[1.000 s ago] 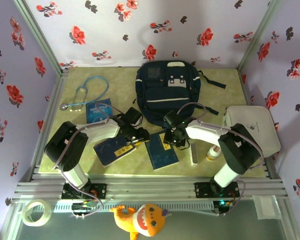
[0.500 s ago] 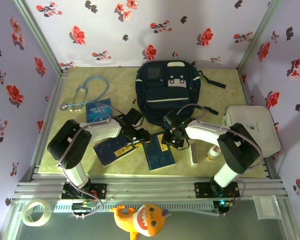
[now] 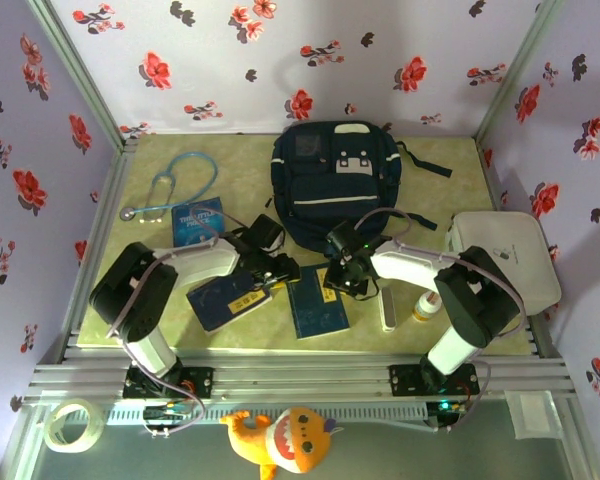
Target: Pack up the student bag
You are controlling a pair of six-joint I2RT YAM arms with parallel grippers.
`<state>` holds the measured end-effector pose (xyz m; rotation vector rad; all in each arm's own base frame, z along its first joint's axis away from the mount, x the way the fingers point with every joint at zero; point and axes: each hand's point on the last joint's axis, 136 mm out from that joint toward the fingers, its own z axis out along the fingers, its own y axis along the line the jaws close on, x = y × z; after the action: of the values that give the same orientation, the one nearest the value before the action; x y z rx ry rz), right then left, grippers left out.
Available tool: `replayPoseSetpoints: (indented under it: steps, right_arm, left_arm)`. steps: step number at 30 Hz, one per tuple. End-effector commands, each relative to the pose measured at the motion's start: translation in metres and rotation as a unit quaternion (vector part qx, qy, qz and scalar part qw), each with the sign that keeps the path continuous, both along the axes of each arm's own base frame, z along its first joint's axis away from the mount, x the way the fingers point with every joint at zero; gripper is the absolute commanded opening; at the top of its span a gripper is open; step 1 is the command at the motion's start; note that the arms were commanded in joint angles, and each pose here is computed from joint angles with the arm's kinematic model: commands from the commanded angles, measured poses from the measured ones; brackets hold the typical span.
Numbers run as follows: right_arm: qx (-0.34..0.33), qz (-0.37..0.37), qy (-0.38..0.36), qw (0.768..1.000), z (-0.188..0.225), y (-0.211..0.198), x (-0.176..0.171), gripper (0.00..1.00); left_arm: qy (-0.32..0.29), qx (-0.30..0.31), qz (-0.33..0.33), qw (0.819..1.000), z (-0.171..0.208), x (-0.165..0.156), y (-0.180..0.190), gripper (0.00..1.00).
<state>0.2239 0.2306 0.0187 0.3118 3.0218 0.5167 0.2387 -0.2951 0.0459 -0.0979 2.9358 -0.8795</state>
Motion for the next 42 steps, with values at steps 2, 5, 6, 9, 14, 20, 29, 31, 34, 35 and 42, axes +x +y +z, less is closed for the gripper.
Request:
replayPoseSetpoints:
  steps: [2,5,6,9,14,20,29,31,34,35,42]
  right_arm:
    - [-0.002,-0.010,0.025,1.000,-0.020,-0.001,-0.011,0.32]
    - [0.008,-0.005,0.026,1.000,-0.020,0.004,-0.010,0.32]
    - [0.009,-0.003,0.027,1.000,-0.020,0.005,-0.010,0.32]
    - [0.013,0.003,0.025,1.000,-0.020,0.007,-0.009,0.31]
    - [0.016,0.007,0.019,1.000,-0.021,0.006,-0.010,0.31]
    - [0.026,-0.006,0.000,1.000,-0.019,0.005,-0.005,0.31]
    - [-0.002,-0.015,-0.005,1.000,-0.022,-0.002,-0.001,0.23]
    - [-0.015,-0.015,-0.004,1.000,-0.024,-0.006,-0.001,0.22]
    - [-0.041,-0.016,0.000,0.999,-0.029,-0.015,-0.003,0.20]
    - [-0.050,-0.016,0.002,0.999,-0.030,-0.018,-0.004,0.19]
    - [-0.080,-0.021,0.015,0.996,-0.041,-0.031,-0.010,0.18]
  left_arm:
    - [-0.059,-0.129,-0.021,0.990,0.064,0.003,-0.036,0.37]
    - [-0.053,-0.140,-0.016,0.989,0.057,-0.002,-0.037,0.36]
    - [-0.048,-0.143,-0.014,0.989,0.055,-0.003,-0.038,0.35]
    - [-0.039,-0.149,-0.013,0.988,0.048,-0.006,-0.042,0.35]
    - [-0.033,-0.141,-0.027,0.989,0.036,-0.011,-0.050,0.35]
    - [-0.055,-0.158,-0.062,0.984,0.046,-0.010,-0.060,0.36]
    - [-0.060,-0.194,-0.099,0.974,0.047,-0.031,-0.064,0.28]
    - [-0.054,-0.189,-0.099,0.975,0.042,-0.035,-0.061,0.28]
    - [-0.044,-0.178,-0.101,0.978,0.034,-0.036,-0.059,0.30]
    - [-0.039,-0.172,-0.101,0.979,0.030,-0.037,-0.059,0.31]
    - [-0.014,-0.142,-0.105,0.984,0.011,-0.038,-0.057,0.32]
